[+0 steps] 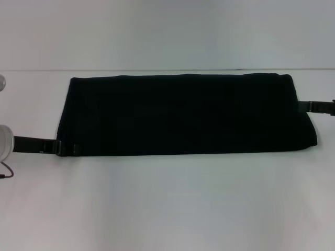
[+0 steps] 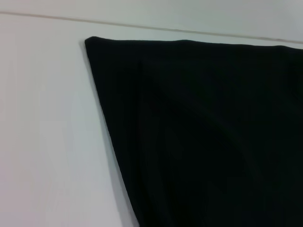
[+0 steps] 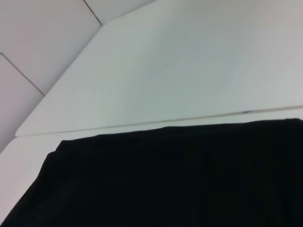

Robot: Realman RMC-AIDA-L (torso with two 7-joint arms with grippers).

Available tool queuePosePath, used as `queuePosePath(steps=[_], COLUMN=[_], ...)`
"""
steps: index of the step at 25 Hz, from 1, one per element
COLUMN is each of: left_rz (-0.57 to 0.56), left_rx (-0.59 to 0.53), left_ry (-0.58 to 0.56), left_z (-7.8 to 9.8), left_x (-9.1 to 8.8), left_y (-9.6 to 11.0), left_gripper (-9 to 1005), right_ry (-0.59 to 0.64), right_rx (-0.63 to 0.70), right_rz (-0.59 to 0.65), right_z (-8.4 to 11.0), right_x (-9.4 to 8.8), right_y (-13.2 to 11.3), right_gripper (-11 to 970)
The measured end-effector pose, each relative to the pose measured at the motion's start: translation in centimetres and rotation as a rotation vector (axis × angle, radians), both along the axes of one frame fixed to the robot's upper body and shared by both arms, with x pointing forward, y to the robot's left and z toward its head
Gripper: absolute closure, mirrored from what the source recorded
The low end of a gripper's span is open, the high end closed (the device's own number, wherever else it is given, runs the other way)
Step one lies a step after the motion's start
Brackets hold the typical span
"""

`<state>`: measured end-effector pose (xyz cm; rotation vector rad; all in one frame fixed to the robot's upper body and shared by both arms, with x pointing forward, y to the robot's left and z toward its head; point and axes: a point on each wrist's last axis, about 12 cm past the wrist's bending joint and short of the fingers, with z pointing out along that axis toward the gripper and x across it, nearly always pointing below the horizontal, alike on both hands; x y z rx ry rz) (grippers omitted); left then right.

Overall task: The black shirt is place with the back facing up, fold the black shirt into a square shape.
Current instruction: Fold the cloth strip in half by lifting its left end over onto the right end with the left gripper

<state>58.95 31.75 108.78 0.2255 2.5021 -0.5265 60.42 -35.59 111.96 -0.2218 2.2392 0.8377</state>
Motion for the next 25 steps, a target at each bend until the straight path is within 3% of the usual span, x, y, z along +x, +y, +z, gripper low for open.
queuePosePath(steps=[5,16,25], left_rz=[-0.004,-0.02,-0.034], left_rx=[0.006,0.016,0.018], left_ry=[-0.006,-0.022,-0.024], left_z=[0.1,0.6,0.7], left_x=[0.2,0.7,0.7], left_y=[-0.1,-0.2,-0.4], left_gripper=[650,917,997], right_ry=[0.021,0.149,0.168], right_rx=[-0.015,-0.118,-0.161], right_rz=[-0.004,-0.075,-0.094], right_z=[-0.2,-0.9,-1.5], right_x=[-0.2,-0.4,0.3], right_y=[-0.3,-2.1,-1.2], right_gripper=[259,259,259])
